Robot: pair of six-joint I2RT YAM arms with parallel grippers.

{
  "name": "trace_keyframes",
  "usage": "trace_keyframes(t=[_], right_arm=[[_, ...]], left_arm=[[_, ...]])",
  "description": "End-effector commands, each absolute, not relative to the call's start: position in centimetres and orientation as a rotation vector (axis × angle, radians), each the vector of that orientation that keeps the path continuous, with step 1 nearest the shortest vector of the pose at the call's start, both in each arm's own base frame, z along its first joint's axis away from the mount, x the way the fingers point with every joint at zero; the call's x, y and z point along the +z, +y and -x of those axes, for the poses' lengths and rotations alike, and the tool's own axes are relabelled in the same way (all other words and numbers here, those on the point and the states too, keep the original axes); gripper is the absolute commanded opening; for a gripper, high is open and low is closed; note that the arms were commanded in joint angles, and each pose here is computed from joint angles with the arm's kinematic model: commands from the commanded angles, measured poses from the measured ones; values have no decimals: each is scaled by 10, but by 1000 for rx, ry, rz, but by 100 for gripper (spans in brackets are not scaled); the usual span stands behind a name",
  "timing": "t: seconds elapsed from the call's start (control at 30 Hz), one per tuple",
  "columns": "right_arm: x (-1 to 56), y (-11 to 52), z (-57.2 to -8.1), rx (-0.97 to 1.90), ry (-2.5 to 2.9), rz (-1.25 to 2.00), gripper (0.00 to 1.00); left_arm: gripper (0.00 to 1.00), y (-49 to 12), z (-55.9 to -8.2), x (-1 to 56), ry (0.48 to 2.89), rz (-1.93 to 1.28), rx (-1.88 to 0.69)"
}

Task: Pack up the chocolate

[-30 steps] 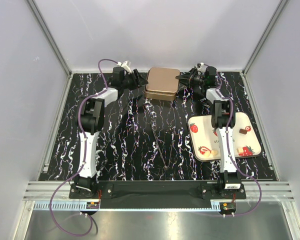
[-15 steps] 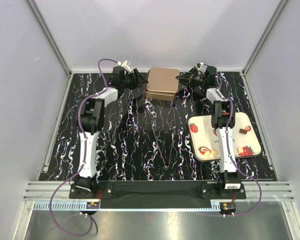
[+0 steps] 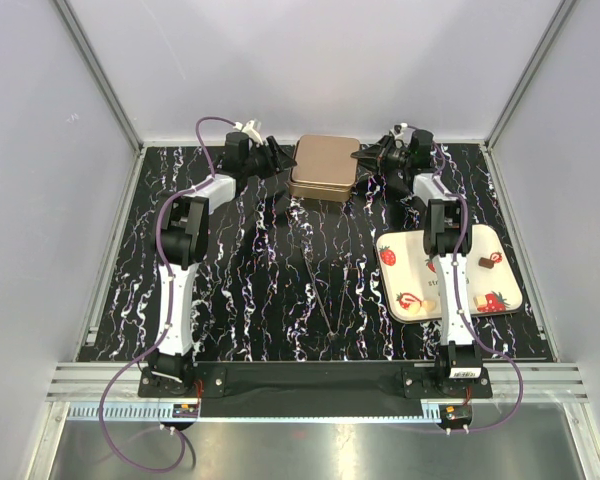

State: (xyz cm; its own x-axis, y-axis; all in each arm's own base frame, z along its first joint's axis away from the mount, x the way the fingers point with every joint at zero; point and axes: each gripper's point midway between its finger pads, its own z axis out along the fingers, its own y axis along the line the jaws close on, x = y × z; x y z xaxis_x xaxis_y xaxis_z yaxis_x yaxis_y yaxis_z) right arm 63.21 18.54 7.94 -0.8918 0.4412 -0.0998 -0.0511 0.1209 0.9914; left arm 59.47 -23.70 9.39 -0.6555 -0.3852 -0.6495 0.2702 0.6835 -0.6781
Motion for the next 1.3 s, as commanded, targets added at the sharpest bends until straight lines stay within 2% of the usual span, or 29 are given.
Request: trace_keyframes(t=[0.0, 0.43, 0.6, 0.7, 1.27], right_arm=[[66, 189, -628, 1704, 2128, -405, 18], [73, 174, -633, 1638, 2112, -414, 29], [92, 171, -637, 1614, 2070, -376, 41], [102, 168, -641, 1597, 2043, -369, 44], [126, 163, -653, 1516, 1975, -359, 45]], left_arm=[[64, -237, -605, 121, 1988, 44, -991], [64, -235, -604, 121, 1995, 33, -972], [64, -235, -602, 120, 2000, 30, -969], [64, -235, -602, 122, 1997, 31, -970], [64, -233, -602, 124, 1997, 25, -962]])
